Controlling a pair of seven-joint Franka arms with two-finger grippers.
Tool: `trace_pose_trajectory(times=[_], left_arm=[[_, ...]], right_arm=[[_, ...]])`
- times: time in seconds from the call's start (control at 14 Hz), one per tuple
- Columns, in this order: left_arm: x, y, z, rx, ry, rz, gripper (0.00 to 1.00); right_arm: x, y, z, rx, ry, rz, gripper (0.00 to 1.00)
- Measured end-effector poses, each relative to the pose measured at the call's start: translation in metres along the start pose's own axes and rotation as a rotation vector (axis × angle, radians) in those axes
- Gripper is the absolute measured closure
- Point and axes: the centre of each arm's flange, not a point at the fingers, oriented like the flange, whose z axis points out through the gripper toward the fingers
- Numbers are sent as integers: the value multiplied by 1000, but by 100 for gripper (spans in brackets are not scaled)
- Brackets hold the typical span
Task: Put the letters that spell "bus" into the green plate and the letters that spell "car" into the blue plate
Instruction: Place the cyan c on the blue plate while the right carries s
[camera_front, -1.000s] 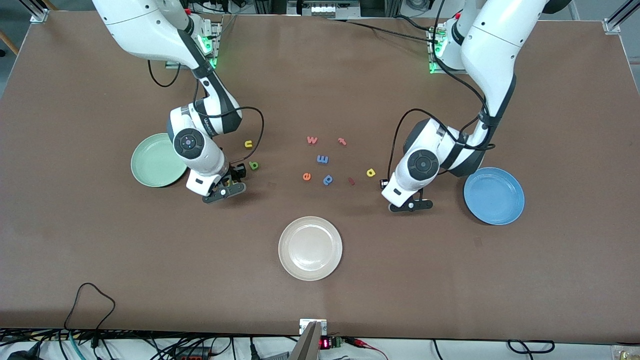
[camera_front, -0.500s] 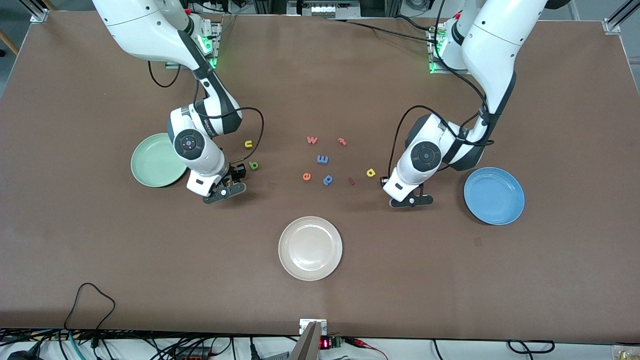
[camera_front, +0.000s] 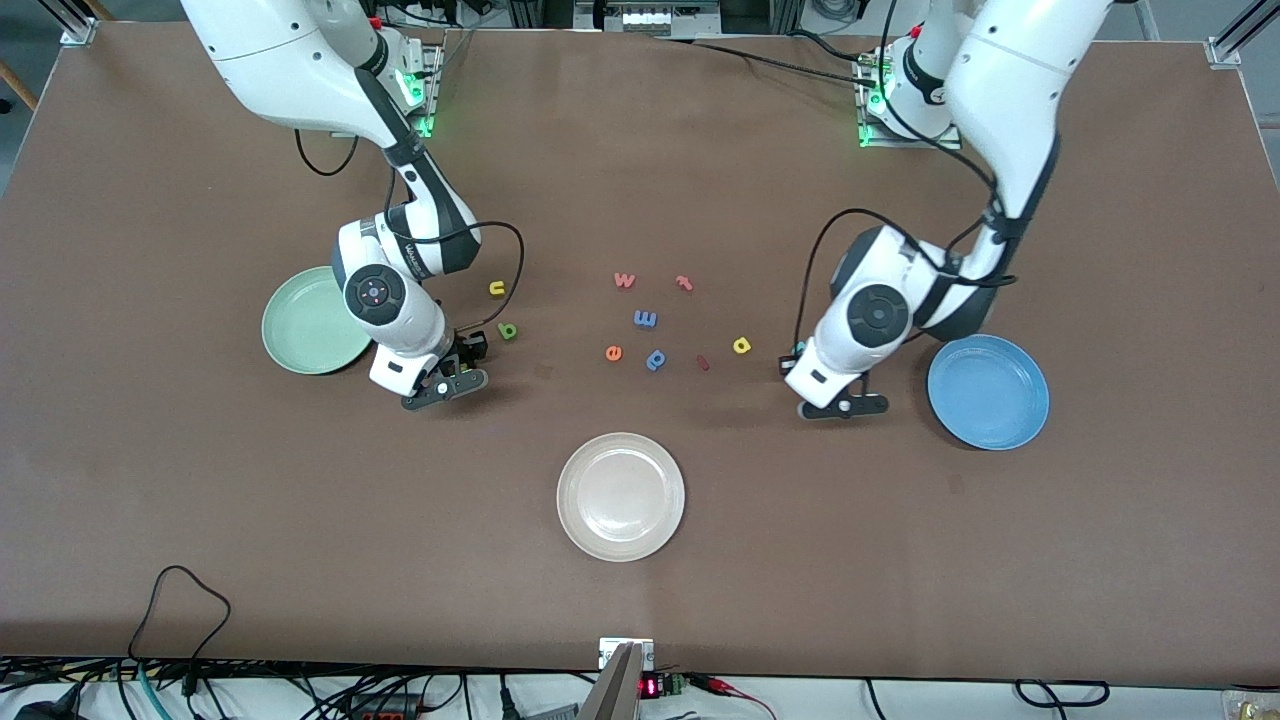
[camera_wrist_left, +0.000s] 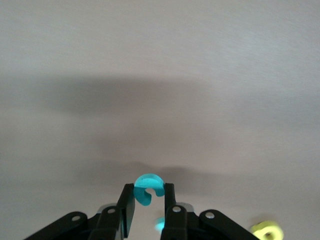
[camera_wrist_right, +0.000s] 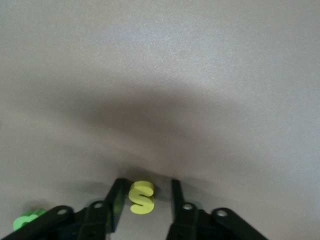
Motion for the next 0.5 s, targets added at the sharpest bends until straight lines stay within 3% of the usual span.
trace_pose_trajectory(times=[0.21,0.36,0.5], left_arm=[[23,-71,-24,18,-40,36,72],[42,-135,-24,38,-41,83,72],[54,-198,-21,78,-39,117,72]], right_arm=[[0,1,0,0,0,1,63],[0,2,-1,-1,2,3,78],[0,2,-1,-1,2,3,78]])
